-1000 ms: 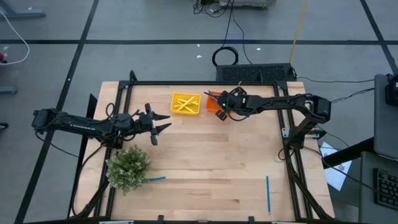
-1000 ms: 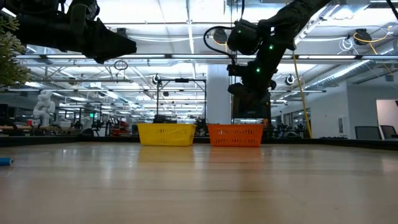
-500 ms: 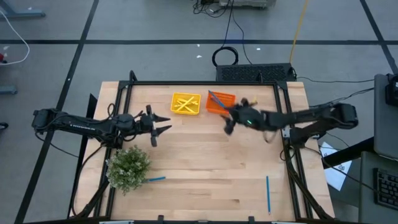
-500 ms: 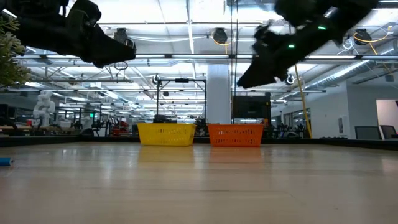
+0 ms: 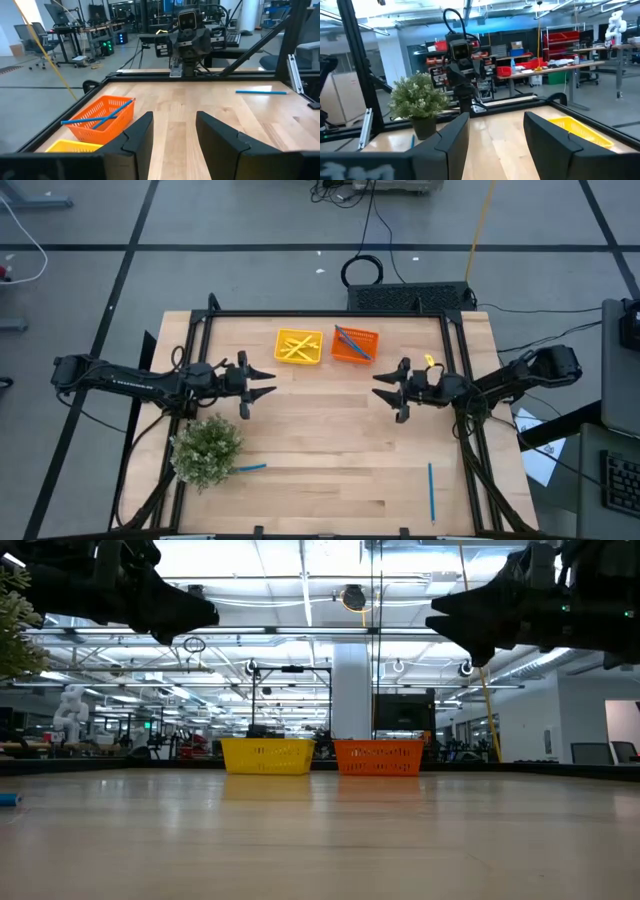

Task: Sort pens & pencils
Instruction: Put the right blue pencil into the orange bin

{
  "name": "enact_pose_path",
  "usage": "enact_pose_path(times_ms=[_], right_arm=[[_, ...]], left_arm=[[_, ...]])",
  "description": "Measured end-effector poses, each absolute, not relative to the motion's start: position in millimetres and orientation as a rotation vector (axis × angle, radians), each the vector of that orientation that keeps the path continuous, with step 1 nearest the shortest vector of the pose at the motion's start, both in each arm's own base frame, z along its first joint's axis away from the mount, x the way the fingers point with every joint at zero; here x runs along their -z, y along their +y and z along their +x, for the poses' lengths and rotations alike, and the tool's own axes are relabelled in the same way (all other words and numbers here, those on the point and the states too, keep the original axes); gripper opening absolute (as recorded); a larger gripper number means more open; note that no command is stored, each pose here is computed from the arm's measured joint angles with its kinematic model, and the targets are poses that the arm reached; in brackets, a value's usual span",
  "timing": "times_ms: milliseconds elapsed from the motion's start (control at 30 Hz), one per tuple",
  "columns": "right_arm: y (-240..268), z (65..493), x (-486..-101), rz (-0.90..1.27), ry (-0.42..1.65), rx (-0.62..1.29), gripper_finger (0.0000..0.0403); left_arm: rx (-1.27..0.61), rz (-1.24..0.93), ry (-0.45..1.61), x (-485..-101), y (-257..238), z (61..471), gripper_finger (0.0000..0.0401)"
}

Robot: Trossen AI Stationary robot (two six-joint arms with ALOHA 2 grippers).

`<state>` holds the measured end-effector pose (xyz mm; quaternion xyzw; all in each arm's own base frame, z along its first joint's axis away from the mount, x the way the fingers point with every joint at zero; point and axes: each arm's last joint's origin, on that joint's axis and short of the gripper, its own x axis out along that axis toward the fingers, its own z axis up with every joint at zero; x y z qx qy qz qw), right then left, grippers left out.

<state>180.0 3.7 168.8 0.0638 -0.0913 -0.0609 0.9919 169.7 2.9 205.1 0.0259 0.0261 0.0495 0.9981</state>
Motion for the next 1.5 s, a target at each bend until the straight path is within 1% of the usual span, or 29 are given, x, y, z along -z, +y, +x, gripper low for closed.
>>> enact_pose_path(times_ms=[467,533,633,700,833,900,1033,1200,1267,1367,1500], right_arm=[[4.8,179.9,-166.0,0.13,-0.157,0.117,0.0176],[5.1,180.3,-165.9,0.164,-0.155,0.113,0.0176],[12.6,191.8,-168.4,0.201,-0.088,0.081,0.0176],[22.7,207.7,-172.8,0.186,0.029,0.05,0.0176],[45.2,240.5,-192.8,0.162,0.396,0.024,0.0176],[57.5,251.8,-202.7,0.225,0.543,0.039,0.0176],[86.1,255.1,-201.5,0.38,0.849,0.07,0.0176],[131.0,231.6,-191.7,0.751,1.308,0.184,0.0176],[153.5,216.7,-187.2,0.904,1.452,0.241,0.0176],[190.0,196.3,-184.4,1.123,1.58,0.341,0.0176],[228.6,172.6,-185.2,1.354,1.627,0.453,0.0176]], left_arm=[[-0.1,0.05,0.053,-205.0,2.9,169.7,0.0154],[-0.101,0.05,0.053,-205.0,2.9,169.7,0.0154],[-0.101,0.05,0.052,-205.0,2.9,169.7,0.0154],[-0.102,0.05,0.052,-205.1,2.9,169.7,0.0154],[-0.103,0.05,0.052,-205.1,2.9,169.6,0.0154],[-0.103,0.05,0.053,-205.0,2.9,169.6,0.0154],[-0.103,0.05,0.062,-204.2,2.9,169.6,0.0154],[-0.103,0.051,0.071,-203.2,2.9,169.5,0.0154],[-0.103,0.051,0.07,-203.3,3.0,169.5,0.0154],[-0.103,0.051,0.07,-203.3,3.0,169.5,0.0154],[-0.103,0.051,0.075,-202.8,3.0,169.5,0.0154]])
